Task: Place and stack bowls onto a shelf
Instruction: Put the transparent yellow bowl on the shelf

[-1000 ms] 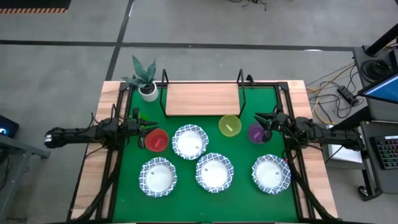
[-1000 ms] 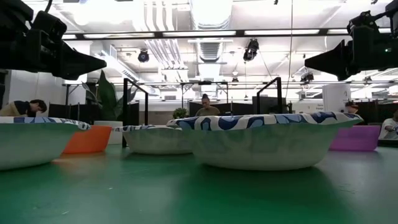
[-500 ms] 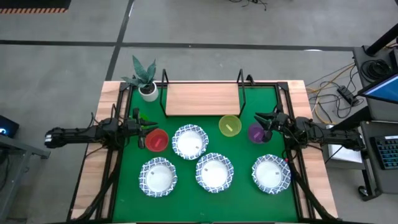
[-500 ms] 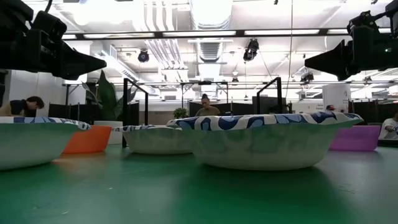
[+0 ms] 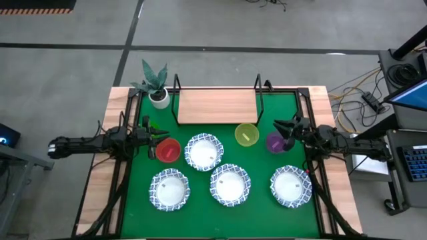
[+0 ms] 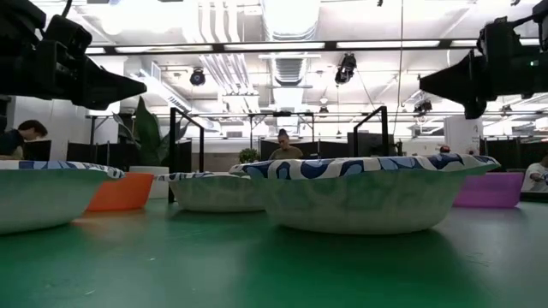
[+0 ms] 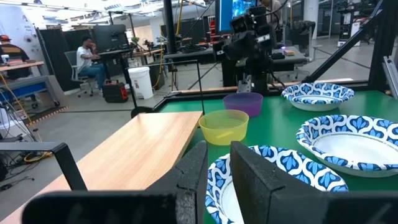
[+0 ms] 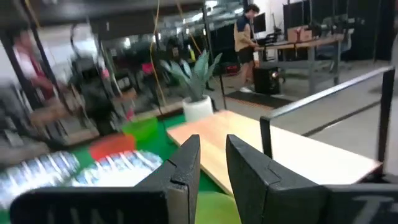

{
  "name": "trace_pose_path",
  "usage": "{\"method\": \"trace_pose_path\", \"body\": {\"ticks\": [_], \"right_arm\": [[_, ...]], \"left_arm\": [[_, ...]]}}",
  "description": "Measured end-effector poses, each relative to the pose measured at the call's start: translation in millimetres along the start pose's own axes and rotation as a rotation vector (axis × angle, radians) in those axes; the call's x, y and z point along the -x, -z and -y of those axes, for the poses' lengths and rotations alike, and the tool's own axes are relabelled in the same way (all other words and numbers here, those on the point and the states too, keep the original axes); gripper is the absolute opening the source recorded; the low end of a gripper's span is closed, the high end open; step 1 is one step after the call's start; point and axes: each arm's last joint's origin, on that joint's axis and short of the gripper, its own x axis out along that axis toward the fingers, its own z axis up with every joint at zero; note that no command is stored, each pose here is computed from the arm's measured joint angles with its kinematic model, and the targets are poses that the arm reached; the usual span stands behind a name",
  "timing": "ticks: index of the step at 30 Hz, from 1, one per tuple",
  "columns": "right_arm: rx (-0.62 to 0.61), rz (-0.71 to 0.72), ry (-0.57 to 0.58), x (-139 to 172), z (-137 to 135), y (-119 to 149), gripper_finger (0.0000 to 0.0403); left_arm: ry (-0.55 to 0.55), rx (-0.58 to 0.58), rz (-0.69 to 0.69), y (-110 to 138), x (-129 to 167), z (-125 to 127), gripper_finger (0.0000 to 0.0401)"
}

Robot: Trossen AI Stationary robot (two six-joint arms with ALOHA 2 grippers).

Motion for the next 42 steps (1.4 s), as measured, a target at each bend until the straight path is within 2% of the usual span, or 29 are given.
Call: {"method": "trace_pose_path", "body": {"ticks": [3, 7, 9, 13, 17, 20, 25, 30, 33, 36, 42], "right_arm": [[-0.066, 0.054, -0.066, 0, -3, -6, 0.0068], [0.002, 0.079, -0.312, 0, -11, -12, 0.0068], [0.032, 0.108, -0.365, -2, -14, -15, 0.0068], [0.048, 0.061, -0.287, -11, -18, -28, 0.0068], [0.129, -0.103, -0.166, -30, -25, -43, 0.0068], [0.189, -0.250, -0.104, -47, -33, -60, 0.0068], [0.240, -0.467, -0.066, -71, -48, -91, 0.0068], [0.229, -0.619, -0.025, -97, -61, -110, 0.0068], [0.228, -0.730, -0.021, -112, -67, -109, 0.0068], [0.206, -0.798, -0.024, -127, -74, -109, 0.0068], [0.247, -1.005, -0.015, -149, -91, -78, 0.0068]], "left_arm": [[-0.007, 0.058, 0.074, -7, 0, -1, 0.0052], [0.007, 0.337, 0.256, -24, 3, -4, 0.0052], [0.021, 0.424, 0.335, -32, 5, -5, 0.0052], [0.032, 0.462, 0.457, -42, 10, -7, 0.0052], [0.036, 0.471, 0.509, -47, 12, -8, 0.0052], [0.036, 0.470, 0.507, -46, 12, -8, 0.0052], [0.043, 0.467, 0.495, -46, 12, -8, 0.0052], [0.037, 0.435, 0.360, -34, 6, -5, 0.0052], [0.015, 0.454, 0.354, -33, 6, -6, 0.0052], [0.016, 0.456, 0.425, -39, 9, -7, 0.0052], [0.013, 0.446, 0.414, -39, 8, -7, 0.0052]]}}
